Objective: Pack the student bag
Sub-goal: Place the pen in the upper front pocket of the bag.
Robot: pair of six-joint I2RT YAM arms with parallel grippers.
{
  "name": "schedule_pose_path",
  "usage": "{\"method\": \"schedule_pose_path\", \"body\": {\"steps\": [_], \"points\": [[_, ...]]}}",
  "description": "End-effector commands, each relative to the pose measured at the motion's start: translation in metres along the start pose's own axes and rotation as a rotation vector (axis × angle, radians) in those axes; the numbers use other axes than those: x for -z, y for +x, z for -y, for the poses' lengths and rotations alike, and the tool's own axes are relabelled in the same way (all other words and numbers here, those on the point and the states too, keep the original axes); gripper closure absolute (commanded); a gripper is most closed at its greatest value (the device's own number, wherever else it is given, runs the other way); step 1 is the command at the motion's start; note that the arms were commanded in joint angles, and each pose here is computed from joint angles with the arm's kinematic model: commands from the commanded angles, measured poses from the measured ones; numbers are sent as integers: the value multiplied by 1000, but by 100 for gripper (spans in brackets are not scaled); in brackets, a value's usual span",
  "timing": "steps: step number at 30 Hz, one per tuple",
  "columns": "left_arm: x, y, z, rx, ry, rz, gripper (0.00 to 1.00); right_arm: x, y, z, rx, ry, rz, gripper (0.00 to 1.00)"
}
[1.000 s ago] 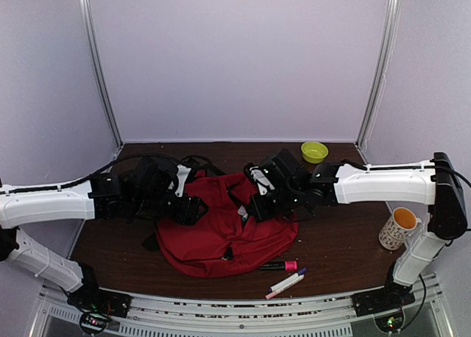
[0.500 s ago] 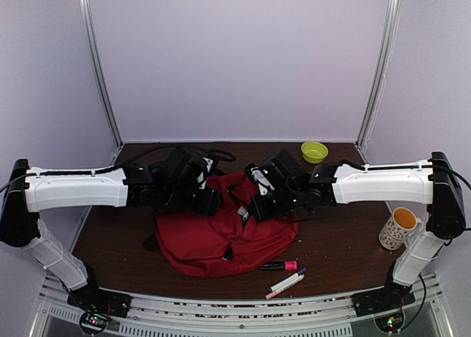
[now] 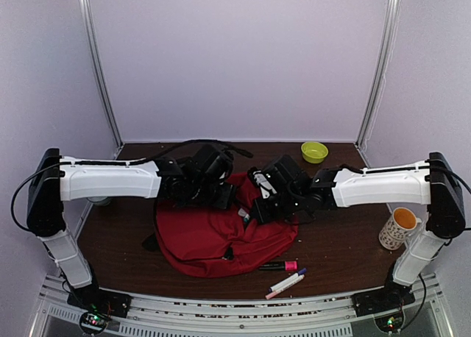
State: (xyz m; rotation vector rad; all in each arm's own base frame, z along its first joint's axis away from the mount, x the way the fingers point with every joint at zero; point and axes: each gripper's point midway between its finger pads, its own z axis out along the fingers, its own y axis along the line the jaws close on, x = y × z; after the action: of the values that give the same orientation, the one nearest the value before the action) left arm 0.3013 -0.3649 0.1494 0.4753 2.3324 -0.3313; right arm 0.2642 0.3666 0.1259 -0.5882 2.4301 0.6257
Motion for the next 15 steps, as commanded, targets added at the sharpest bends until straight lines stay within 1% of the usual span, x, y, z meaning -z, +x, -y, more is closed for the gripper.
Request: {"method": "schedule_pose_path", "body": {"steps": [1, 3, 10, 11, 15], "points": [[-8, -4, 0, -2, -34, 7, 51, 0, 8, 9, -12, 12, -19, 95], [-11, 0, -2, -12, -42, 3, 60, 1, 8, 9, -10, 10, -19, 95], [-6, 4, -7, -53, -48, 3, 97, 2, 4, 5, -10, -19, -15, 95], [-4, 4, -8, -56, -48, 5, 100, 1, 4, 3, -8, -25, -17, 95], [7, 5, -11, -76, -34, -4, 100, -1, 3, -2, -2, -47, -23, 95]]}}
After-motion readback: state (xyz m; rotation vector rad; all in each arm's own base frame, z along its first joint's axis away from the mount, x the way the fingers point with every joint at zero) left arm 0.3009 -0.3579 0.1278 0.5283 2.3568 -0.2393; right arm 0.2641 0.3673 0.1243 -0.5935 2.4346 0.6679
